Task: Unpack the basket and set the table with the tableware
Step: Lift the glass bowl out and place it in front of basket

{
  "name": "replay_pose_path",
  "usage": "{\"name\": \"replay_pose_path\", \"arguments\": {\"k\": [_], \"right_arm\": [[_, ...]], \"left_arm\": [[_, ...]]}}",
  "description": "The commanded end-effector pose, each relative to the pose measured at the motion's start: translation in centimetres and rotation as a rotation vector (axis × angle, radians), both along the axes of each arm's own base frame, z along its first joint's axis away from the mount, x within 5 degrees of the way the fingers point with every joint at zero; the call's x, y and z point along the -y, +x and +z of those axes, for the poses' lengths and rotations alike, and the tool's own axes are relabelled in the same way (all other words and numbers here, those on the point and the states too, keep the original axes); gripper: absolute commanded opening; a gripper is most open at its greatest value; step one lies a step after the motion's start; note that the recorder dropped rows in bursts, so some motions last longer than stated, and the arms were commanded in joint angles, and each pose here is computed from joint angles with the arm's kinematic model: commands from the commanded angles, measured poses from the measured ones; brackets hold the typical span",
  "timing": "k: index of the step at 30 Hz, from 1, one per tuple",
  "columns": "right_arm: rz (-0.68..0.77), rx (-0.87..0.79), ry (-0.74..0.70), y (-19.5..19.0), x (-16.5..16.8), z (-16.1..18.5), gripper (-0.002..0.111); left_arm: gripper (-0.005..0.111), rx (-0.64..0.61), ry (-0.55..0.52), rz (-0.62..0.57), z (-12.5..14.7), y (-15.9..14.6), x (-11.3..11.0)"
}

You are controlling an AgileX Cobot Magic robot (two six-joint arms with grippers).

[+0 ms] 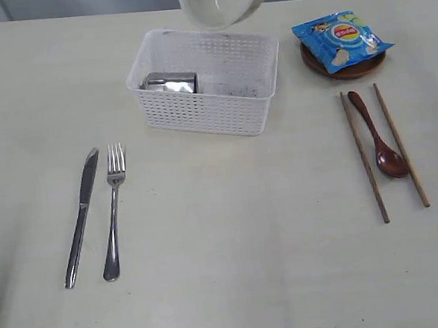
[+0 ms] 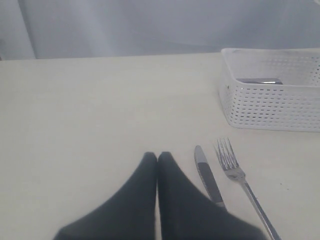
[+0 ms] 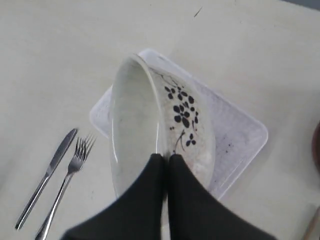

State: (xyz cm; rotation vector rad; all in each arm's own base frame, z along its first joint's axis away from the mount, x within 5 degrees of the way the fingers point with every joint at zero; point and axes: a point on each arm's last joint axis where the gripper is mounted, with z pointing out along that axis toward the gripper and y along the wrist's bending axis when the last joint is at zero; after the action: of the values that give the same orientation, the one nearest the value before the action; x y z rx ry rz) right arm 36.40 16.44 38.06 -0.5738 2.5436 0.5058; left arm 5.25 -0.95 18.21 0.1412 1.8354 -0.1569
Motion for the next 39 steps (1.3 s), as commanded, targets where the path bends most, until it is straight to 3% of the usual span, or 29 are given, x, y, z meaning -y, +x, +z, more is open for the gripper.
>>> {"name": "replay_pose_path", "arguments": {"k": [1,6,16,26,36,39], "right_arm": [[0.102,-0.098,0.104,-1.7,0.3,-2.0,0.000],[0.207,-0.193,0.172,-3.8,0.0,-4.7,0.000],[0.321,-0.468,0.261,-8.1,-0.4,-13.5,0.000],[0.295,-0.517,0.201,-9.8,-1.4,-18.4,0.000],[0.281,-0.692,0.274,-8.9,-2.5,-24.0,0.000],[0.248,-0.668,0.252,-8.5,-2.5,-24.9,0.000]], "left_arm": [[0.000,0.011,0.002,-0.004,0.0,0.0,0.0],[0.000,0.011,0.002,-0.004,0.0,0.0,0.0],[0.000,0.011,0.002,-0.004,0.0,0.0,0.0],[0.000,0.011,0.002,-0.004,0.0,0.0,0.0],[0.000,0.011,0.002,-0.004,0.0,0.0,0.0],[0.000,0.011,0.002,-0.004,0.0,0.0,0.0]]}}
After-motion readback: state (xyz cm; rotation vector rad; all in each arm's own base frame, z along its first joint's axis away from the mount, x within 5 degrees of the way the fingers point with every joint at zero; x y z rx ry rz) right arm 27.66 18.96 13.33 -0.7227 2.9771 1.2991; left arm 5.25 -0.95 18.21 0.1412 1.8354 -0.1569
